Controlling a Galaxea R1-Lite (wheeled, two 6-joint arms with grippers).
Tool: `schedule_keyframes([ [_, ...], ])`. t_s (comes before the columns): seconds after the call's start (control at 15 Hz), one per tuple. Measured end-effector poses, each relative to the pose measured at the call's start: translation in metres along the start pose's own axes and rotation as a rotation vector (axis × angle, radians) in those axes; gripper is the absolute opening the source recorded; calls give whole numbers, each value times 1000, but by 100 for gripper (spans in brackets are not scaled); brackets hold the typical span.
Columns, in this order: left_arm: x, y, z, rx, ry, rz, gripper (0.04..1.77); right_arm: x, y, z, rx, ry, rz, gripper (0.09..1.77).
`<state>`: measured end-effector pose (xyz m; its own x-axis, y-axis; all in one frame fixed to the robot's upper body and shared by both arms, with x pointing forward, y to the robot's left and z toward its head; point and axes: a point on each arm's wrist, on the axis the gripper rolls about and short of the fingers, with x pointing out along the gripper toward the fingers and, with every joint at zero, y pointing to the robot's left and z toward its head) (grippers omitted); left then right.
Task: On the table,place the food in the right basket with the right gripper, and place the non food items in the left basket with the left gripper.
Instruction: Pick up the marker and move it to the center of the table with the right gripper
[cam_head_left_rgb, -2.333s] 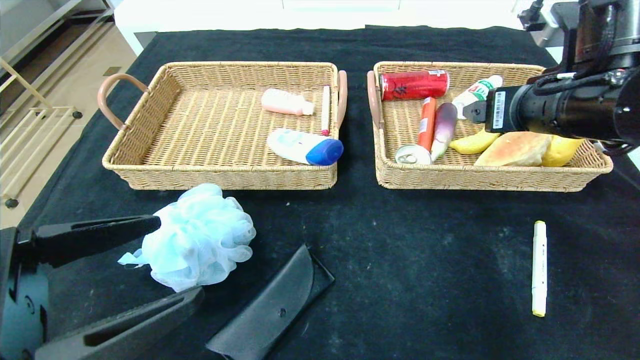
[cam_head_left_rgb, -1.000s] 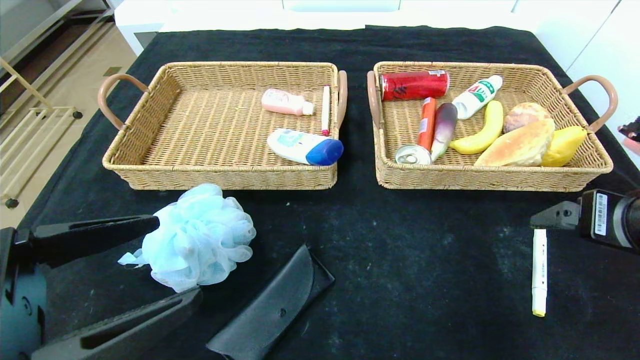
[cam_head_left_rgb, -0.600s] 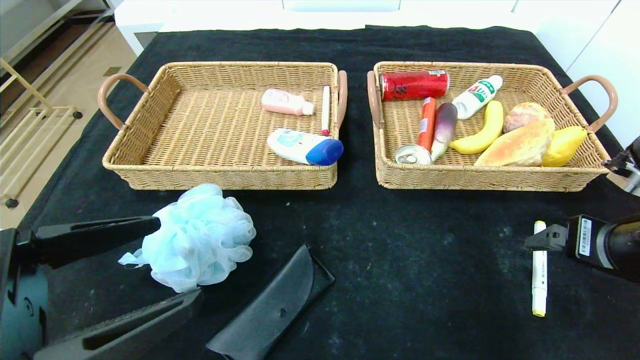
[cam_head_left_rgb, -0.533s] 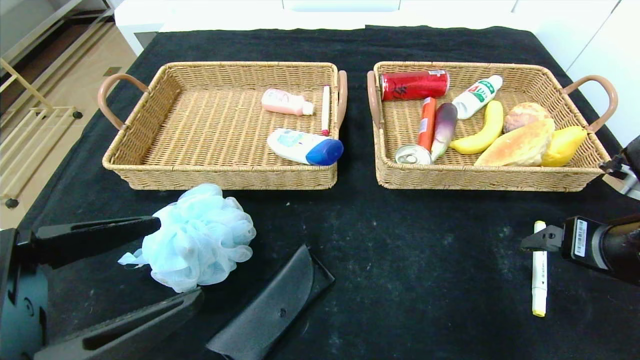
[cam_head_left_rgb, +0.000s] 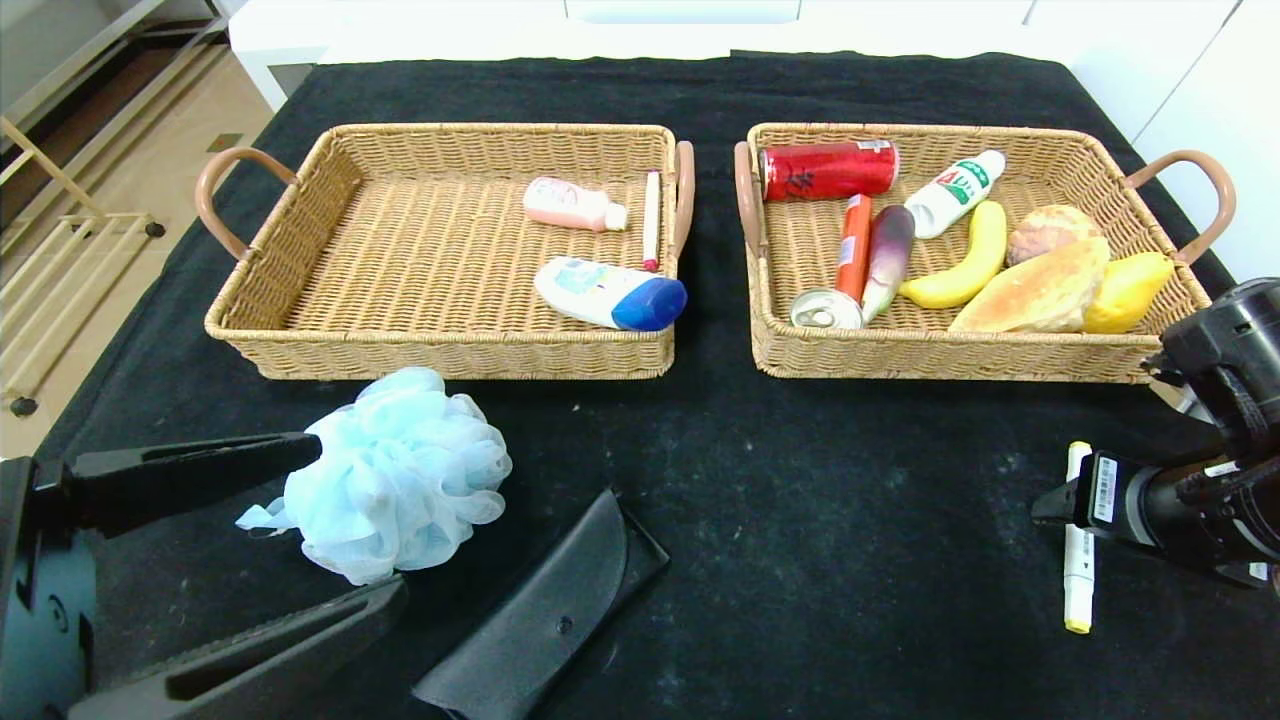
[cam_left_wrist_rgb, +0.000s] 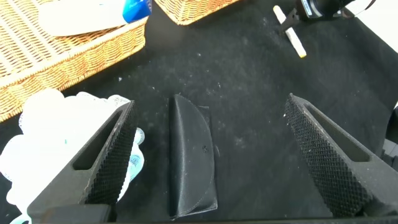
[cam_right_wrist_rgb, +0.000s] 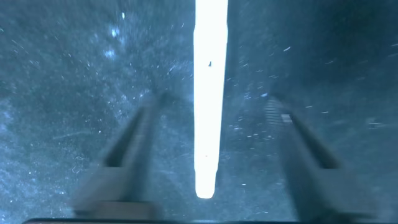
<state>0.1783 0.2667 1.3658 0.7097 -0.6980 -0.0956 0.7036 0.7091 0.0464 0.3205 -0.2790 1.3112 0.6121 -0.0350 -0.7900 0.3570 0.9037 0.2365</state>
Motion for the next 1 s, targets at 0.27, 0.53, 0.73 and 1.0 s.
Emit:
schedule_keyframes([
  [0.27, 0, 0, 0, 0, 0, 0, 172, 5, 1, -1, 10, 19, -3, 77],
  [0.53, 0, 0, 0, 0, -1, 0, 172, 7, 1, -1, 9, 21, -5, 28],
  [0.73, 0, 0, 0, 0, -1, 0, 172, 8, 1, -1, 8, 26, -7, 28],
  [1.0, 0, 0, 0, 1, -2, 0, 172, 9, 0, -4, 2, 32, -14, 28],
])
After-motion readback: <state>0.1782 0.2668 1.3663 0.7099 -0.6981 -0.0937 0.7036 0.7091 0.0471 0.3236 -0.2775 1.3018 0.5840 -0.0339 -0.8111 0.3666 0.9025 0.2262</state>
